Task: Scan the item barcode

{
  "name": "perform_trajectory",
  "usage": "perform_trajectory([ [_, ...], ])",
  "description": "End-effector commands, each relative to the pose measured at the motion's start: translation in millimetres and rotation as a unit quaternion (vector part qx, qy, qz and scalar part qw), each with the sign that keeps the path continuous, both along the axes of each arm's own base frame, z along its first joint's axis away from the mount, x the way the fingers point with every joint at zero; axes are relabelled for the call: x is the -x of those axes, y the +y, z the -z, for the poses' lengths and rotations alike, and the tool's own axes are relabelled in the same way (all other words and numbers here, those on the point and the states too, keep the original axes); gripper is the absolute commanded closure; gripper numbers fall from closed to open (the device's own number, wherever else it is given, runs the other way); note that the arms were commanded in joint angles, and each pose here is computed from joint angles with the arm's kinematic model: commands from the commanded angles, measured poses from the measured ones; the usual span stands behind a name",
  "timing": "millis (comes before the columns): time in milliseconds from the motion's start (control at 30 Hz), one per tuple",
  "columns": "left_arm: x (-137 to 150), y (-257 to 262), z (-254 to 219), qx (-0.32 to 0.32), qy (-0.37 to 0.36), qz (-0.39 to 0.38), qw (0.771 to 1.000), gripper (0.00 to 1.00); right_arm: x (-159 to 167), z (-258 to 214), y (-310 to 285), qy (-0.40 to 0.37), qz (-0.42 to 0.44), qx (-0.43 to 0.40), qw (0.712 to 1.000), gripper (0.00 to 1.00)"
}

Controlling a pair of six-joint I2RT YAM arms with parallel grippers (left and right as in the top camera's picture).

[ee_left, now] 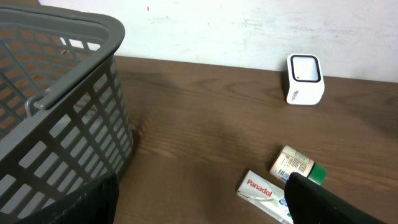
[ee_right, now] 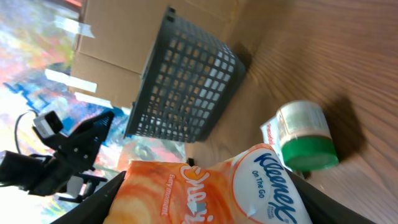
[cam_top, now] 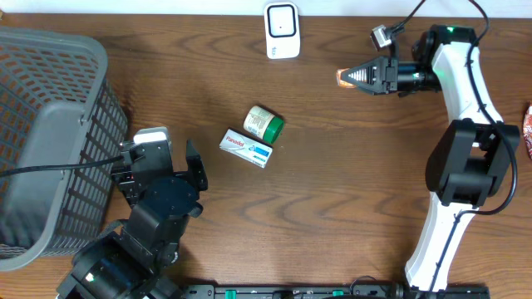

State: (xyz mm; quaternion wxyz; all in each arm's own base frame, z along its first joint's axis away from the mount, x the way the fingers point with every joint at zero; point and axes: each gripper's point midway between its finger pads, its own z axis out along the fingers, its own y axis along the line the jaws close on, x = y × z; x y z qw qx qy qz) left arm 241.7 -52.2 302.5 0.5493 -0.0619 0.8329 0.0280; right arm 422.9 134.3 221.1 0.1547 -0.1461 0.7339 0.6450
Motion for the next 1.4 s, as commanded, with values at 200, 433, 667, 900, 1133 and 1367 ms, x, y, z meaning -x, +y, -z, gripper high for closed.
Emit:
perform_trajectory([
  [200, 0, 3, -3, -0.006, -0.005, -0.007, 1.000, 0.14, 13, 27, -3, -0.016, -0.044, 0.092, 0.995, 0.32],
  [433, 0, 3, -3, -0.006, -0.005, -0.007, 1.000, 0.14, 24, 30, 24, -0.066, -0.091, 0.098, 0.989, 0.34],
  [667, 0, 3, -3, -0.006, -0.005, -0.007, 1.000, 0.14, 40, 24, 67, -0.005, -0.122, 0.083, 0.989, 0.35],
  [900, 0, 3, -3, -0.006, -0.005, -0.007, 1.000, 0.14, 57, 34, 86, 0.026, -0.155, 0.117, 0.981, 0.36],
  [1133, 0, 3, -3, -0.006, -0.005, -0.007, 1.000, 0.14, 64, 58, 74, 0.143, -0.141, 0.210, 0.957, 0.35],
  [1367, 0, 3, -3, -0.006, -0.005, -0.007, 1.000, 0.14, 76, 86, 55, 0.266, -0.106, 0.304, 0.909, 0.34],
])
